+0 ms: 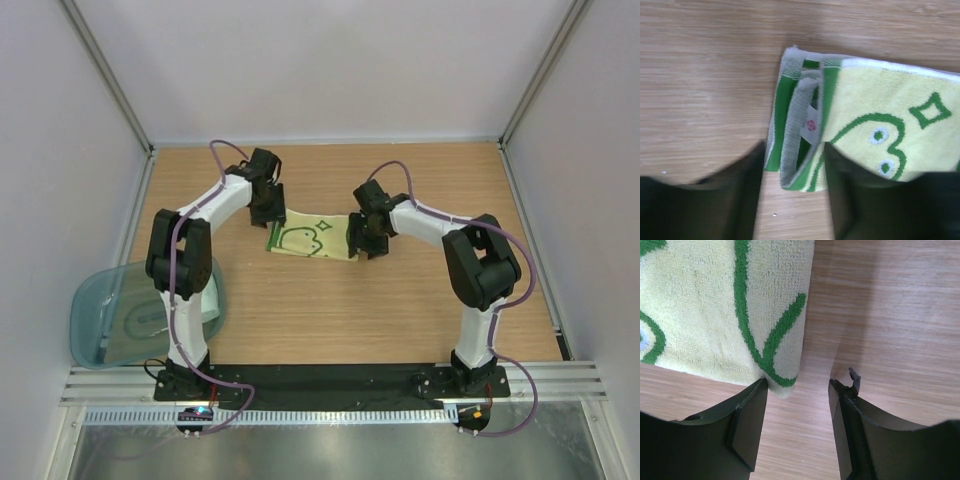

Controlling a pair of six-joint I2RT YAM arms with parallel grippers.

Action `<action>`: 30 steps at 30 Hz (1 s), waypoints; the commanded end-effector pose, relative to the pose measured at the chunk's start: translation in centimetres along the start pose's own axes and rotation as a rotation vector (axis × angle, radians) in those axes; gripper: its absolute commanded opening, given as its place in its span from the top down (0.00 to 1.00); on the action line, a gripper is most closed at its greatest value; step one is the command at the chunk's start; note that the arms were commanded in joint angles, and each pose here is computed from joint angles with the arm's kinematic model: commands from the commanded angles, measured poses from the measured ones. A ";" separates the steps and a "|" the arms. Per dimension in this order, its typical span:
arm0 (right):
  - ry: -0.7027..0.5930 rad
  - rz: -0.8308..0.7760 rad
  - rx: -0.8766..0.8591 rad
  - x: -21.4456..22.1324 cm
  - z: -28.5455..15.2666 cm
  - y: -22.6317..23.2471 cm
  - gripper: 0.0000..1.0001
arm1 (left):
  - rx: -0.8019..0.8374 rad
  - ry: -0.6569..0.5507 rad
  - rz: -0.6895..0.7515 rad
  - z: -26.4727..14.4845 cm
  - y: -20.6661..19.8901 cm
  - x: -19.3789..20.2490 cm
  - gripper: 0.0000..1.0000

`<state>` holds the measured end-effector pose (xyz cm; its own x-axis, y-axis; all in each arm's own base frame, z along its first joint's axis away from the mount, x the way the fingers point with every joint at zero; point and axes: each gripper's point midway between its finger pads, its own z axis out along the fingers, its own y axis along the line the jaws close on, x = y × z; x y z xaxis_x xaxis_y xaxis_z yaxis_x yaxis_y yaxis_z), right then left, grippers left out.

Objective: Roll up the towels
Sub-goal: Fold the towel

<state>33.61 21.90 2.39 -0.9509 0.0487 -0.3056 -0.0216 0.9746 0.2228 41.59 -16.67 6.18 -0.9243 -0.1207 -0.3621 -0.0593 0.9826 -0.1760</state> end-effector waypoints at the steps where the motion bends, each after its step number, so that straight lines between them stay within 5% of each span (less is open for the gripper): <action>1: -0.040 -0.049 -0.022 -1.8 -3.5 1.0 0.41 | -0.067 -0.028 0.001 0.1 1.3 -0.4 0.41; 6: -0.138 -0.063 -0.172 -5.1 -7.4 4.2 0.40 | -0.136 -0.091 0.036 -2.4 1.4 -1.1 0.21; 11: -0.168 0.013 -0.401 -7.5 -8.2 6.5 0.52 | -0.108 -0.130 0.082 -4.8 -1.4 -0.6 0.21; 15: -0.156 0.074 -0.538 -10.0 -6.3 6.8 0.81 | -0.028 -0.124 0.072 -5.9 -3.5 0.7 0.37; 19: -0.126 0.150 -0.627 -11.6 -3.3 5.8 0.87 | 0.104 -0.101 0.035 -5.1 -5.9 1.8 0.56; 24: -0.085 0.228 -0.639 -11.3 0.6 3.7 0.91 | 0.082 -0.011 0.020 -1.0 -5.3 4.0 0.74; 30: -0.046 0.280 -0.548 -8.3 4.1 1.2 0.94 | 0.022 0.060 -0.006 3.1 -3.7 6.1 0.82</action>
<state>43.21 23.52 2.23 -0.9347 0.3013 -0.1884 0.0631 0.6623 0.7466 36.74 -21.39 2.79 -0.9484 -0.0803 -0.3068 -0.0269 0.9843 -0.1743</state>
